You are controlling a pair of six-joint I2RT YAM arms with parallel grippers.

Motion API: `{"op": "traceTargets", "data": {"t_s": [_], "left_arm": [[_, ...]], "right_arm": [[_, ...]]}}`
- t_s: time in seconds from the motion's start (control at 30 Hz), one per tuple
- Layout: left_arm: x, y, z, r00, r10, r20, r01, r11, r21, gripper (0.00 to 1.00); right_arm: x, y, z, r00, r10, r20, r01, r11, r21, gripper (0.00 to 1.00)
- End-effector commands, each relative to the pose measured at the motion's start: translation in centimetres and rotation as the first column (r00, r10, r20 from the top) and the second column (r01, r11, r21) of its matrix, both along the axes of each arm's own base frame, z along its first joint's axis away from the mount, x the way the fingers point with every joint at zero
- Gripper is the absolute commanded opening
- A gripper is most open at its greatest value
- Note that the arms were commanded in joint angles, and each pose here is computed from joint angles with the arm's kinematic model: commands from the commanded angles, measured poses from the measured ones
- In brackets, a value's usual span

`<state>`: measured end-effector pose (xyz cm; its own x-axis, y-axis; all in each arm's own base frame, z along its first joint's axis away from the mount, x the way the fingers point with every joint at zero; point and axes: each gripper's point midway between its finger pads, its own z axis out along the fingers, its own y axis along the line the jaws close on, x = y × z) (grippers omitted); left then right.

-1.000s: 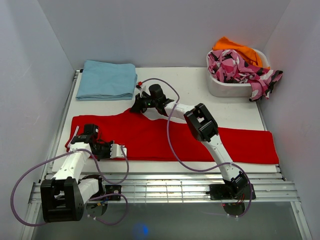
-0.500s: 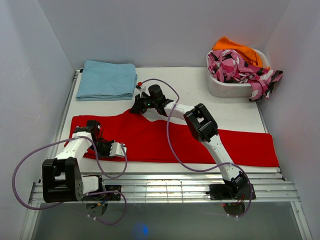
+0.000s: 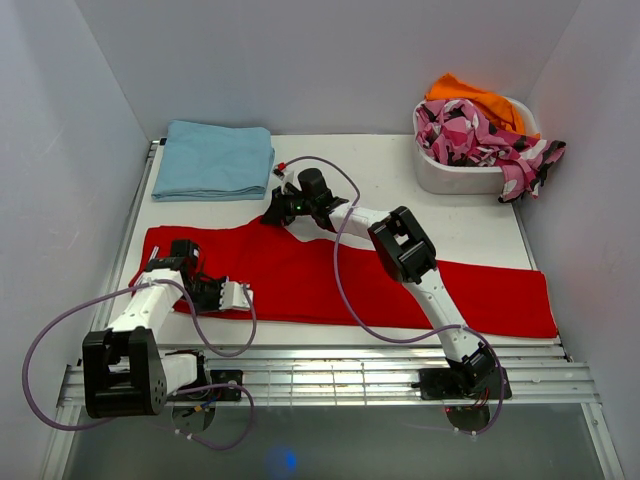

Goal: Fold and stack the trousers
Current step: Fold the trousers

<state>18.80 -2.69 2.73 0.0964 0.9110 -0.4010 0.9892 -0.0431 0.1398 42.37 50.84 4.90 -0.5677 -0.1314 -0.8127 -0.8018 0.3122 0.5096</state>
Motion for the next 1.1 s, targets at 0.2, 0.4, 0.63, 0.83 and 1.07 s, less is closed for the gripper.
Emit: {"op": "traceTargets", "data": {"t_s": [0.2, 0.4, 0.63, 0.83, 1.07], "left_arm": [[-0.8, 0.0, 0.9, 0.999, 0.013, -0.034, -0.013, 1.000, -0.003, 0.00], [-2.8, 0.2, 1.3, 0.996, -0.037, -0.077, 0.038, 0.999, 0.012, 0.00], [-6.2, 1.1, -0.1, 0.972, -0.064, -0.224, 0.078, 0.995, 0.054, 0.00], [-7.2, 3.5, -3.6, 0.936, 0.021, -0.351, 0.047, 0.982, 0.185, 0.00], [-2.0, 1.5, -3.9, 0.919, 0.158, -0.361, -0.128, 0.986, 0.104, 0.24]], "right_arm": [[3.9, -1.5, 1.5, 0.990, -0.100, 0.104, 0.099, 0.995, 0.017, 0.08], [5.1, -1.9, 1.8, 0.979, -0.151, 0.139, 0.154, 0.988, -0.010, 0.08], [6.1, -2.1, 2.1, 0.968, -0.184, 0.172, 0.191, 0.981, -0.025, 0.08], [5.4, -1.7, 2.9, 0.975, -0.139, 0.176, 0.142, 0.990, -0.006, 0.08], [3.5, -1.3, 4.7, 0.979, -0.033, 0.202, 0.028, 0.999, 0.024, 0.19]]}}
